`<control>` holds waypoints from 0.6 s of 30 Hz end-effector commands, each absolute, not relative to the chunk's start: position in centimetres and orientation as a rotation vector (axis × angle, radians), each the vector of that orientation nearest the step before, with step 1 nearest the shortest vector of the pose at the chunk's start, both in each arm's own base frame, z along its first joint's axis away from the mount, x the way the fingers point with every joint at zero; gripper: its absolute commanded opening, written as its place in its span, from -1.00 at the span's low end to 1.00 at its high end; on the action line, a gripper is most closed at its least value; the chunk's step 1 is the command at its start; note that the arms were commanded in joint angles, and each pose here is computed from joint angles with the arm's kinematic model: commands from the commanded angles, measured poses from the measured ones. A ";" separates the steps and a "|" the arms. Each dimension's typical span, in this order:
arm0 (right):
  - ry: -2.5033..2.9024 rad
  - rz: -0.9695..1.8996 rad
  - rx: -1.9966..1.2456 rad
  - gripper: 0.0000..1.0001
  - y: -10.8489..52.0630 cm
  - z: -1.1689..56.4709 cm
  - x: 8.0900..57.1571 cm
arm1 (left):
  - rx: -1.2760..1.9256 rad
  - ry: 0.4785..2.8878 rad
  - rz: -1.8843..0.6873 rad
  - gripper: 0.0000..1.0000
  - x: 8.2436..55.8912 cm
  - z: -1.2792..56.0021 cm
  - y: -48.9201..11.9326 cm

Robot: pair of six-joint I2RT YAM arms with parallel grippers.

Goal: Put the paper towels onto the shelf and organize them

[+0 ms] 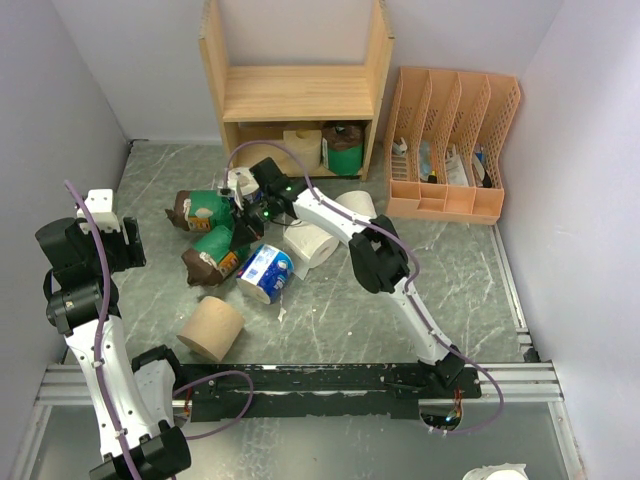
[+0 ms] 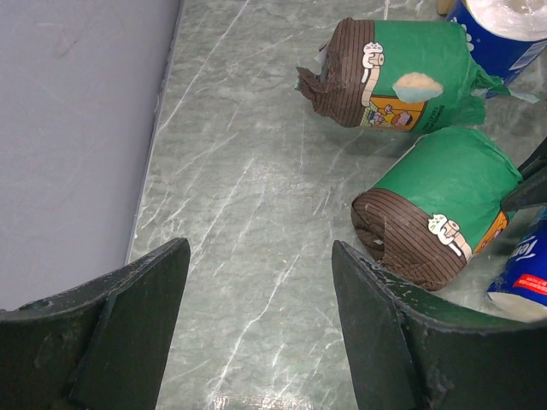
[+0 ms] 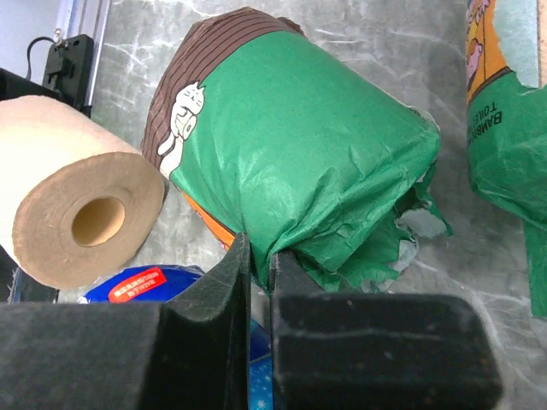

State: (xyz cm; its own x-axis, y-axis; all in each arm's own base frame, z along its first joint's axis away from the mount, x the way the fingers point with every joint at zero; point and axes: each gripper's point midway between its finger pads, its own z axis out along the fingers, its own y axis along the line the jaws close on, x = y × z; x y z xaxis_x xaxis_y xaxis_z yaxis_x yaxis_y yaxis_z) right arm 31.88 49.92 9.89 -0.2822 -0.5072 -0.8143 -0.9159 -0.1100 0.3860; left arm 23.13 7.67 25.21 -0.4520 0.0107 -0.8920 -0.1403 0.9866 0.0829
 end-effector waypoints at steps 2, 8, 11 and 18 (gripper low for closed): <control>1.734 1.437 -1.585 -1.00 49.8 10.9 30.4 | -0.082 1.997 0.178 0.57 23.4 25.9 7.7; 1.587 1.164 -1.555 -1.00 48.2 18.8 31.7 | -0.081 1.997 0.177 0.57 23.4 25.9 7.7; 1.548 0.918 -1.538 -1.00 46.6 22.0 33.8 | -0.079 1.997 0.177 0.57 23.4 25.9 7.7; 1.437 0.369 -1.503 -1.00 42.0 27.6 38.5 | -0.079 1.997 0.176 0.57 23.3 25.9 7.7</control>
